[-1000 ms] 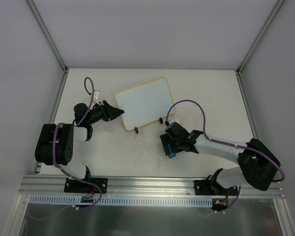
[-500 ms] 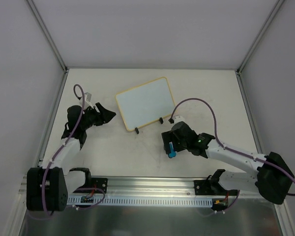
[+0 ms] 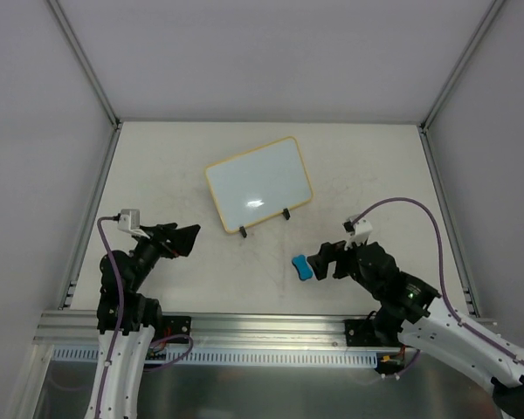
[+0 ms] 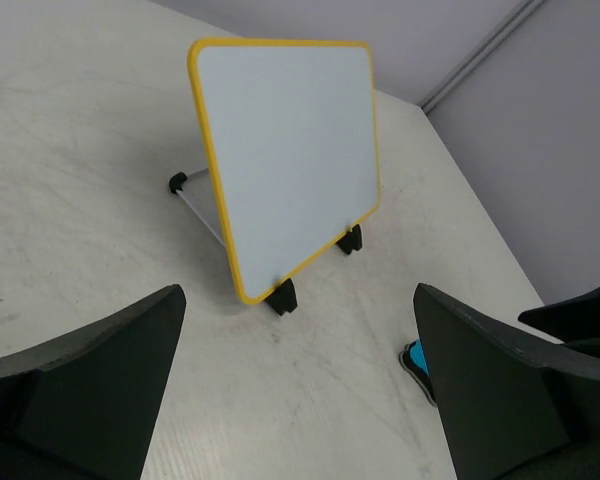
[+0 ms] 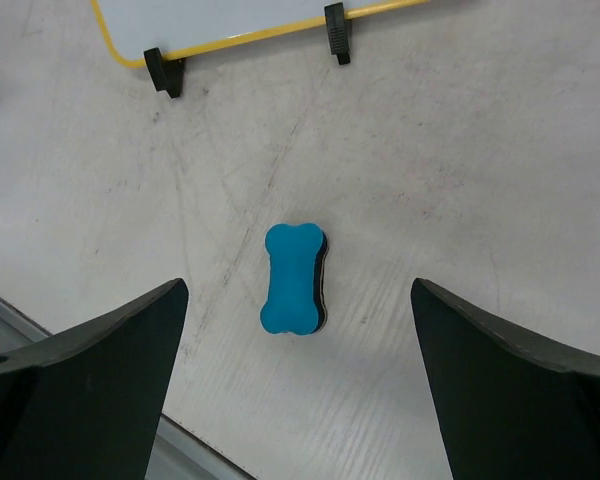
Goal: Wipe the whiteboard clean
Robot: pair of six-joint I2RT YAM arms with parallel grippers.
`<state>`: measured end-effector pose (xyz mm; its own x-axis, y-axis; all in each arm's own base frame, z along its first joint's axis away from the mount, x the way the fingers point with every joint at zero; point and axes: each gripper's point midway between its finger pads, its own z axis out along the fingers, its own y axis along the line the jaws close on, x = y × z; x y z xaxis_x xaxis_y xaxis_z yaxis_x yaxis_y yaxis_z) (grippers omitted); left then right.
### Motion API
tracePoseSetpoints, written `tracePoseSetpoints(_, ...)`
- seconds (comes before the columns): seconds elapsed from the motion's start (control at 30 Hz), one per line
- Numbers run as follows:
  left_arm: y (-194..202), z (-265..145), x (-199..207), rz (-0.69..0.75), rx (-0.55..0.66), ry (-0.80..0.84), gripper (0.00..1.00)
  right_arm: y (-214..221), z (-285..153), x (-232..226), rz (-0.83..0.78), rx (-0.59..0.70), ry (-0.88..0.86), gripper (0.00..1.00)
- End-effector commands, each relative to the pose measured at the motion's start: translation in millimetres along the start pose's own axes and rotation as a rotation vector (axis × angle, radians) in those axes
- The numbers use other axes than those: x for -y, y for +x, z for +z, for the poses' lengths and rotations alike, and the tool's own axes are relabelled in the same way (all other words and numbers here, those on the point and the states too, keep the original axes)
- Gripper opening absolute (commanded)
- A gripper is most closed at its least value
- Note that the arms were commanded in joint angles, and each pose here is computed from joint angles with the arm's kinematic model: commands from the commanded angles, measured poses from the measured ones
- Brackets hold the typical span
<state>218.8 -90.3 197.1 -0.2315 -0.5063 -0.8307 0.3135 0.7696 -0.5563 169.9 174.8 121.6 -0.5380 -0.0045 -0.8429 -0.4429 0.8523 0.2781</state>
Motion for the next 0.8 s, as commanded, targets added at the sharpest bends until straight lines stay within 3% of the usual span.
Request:
tracePoseSetpoints(0.0, 34.6, -6.4, -5.5, -0.059, -0.087, 0.012, 0.99, -5.9, -5.8, 12.8, 0.007, 0.088, 0.038, 0.99)
tracePoseSetpoints(0.2, 57.4, -5.5, -18.5, -0.050, -0.144, 0.000, 0.99, 9.7, -3.8, 27.0, 0.000, 0.104, 0.070, 0.99)
tracePoseSetpoints(0.77, 62.0, -4.8, -25.2, -0.028, -0.143, -0.013, 0.99, 6.8, -5.6, 27.5, 0.006, 0.160, 0.050, 0.99)
